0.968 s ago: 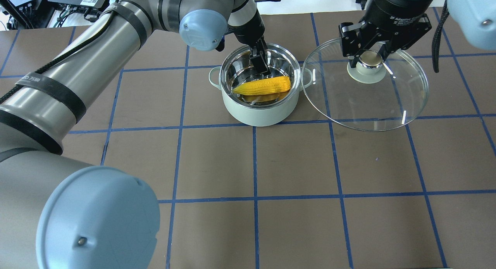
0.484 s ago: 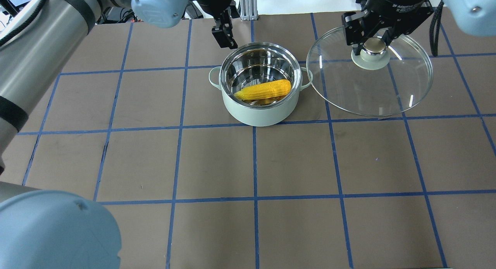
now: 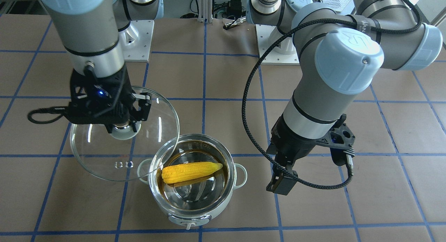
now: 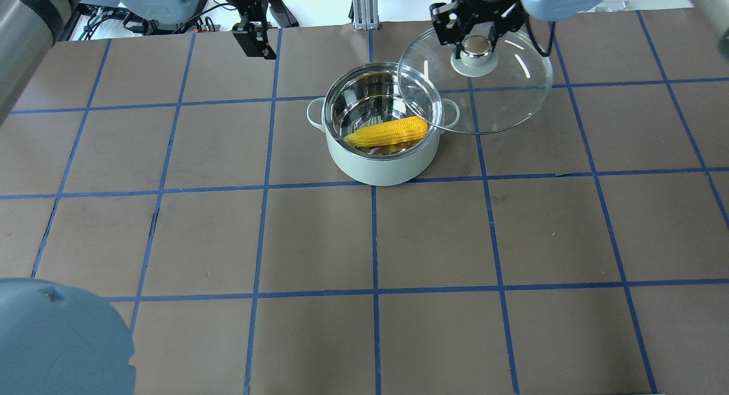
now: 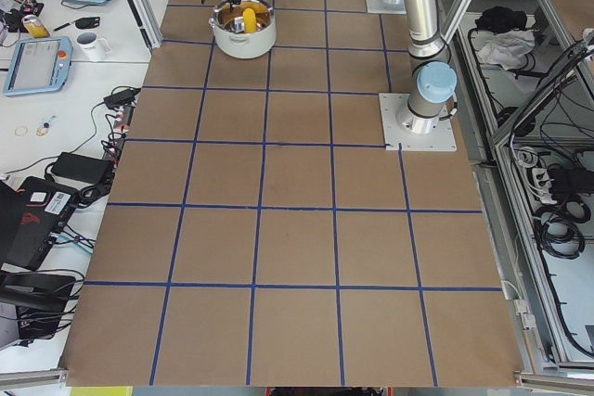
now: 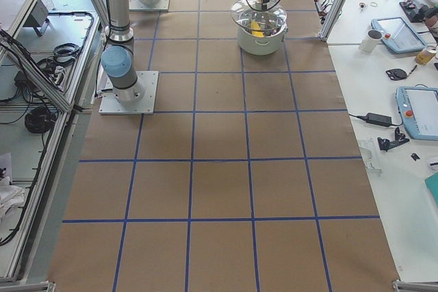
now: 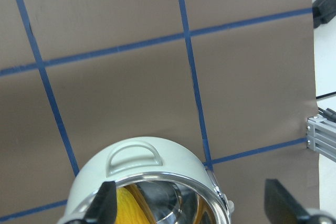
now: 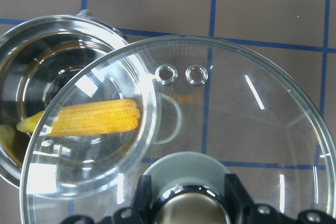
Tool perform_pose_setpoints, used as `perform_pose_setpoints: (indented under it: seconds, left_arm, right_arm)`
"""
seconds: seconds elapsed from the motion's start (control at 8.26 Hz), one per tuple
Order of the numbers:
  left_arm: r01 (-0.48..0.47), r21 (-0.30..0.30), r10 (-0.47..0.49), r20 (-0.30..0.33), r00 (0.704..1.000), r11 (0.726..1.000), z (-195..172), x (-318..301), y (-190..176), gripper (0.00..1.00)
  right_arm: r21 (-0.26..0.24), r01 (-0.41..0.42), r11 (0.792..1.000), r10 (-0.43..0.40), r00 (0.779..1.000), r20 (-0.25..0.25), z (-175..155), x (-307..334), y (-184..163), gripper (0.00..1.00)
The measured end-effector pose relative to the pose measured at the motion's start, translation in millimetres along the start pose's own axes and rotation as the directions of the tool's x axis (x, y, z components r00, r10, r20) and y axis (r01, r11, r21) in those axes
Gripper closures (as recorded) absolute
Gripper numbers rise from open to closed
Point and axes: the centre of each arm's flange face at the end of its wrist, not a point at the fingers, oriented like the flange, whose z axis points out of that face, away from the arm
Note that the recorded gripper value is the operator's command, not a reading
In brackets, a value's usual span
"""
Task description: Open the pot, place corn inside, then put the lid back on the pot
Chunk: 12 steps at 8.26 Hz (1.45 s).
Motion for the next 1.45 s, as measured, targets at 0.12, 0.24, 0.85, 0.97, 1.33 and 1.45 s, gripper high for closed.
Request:
perform_pose_setpoints:
  seconds: [0.12,0.24,0.85,0.97,1.33,1.45]
  left_arm:
    - [-0.066,0.024,0.066,0.005,0.998,0.997,-15,-11,-23,0.00]
    - [-0.146,0.043,0.146,0.000,0.989,0.988,-37,-27,-47,0.00]
    - [-0.450,0.225,0.443,0.080,0.893,0.864,-130,-115,-100,0.00]
    - [-0.474,0.231,0.459,0.116,0.881,0.850,-136,-125,-99,0.00]
    - [-0.581,0.145,0.546,0.221,0.808,0.801,-126,-137,-94,0.00]
    - [-0.627,0.102,0.591,0.249,0.768,0.772,-126,-143,-87,0.00]
  right_arm:
    - [0.001,-0.039,0.999,0.039,0.999,0.009,23,-30,-12,0.82]
    - [0.006,-0.094,0.996,0.094,0.995,0.020,40,-54,-20,0.82]
    - [0.053,-0.135,0.989,0.129,0.987,0.099,95,-119,-41,0.84]
    - [0.057,-0.115,0.992,0.109,0.989,0.101,101,-122,-41,0.84]
    - [0.042,-0.096,0.995,0.091,0.991,0.097,118,-123,-36,0.84]
    - [0.045,-0.095,0.994,0.090,0.991,0.098,122,-123,-35,0.84]
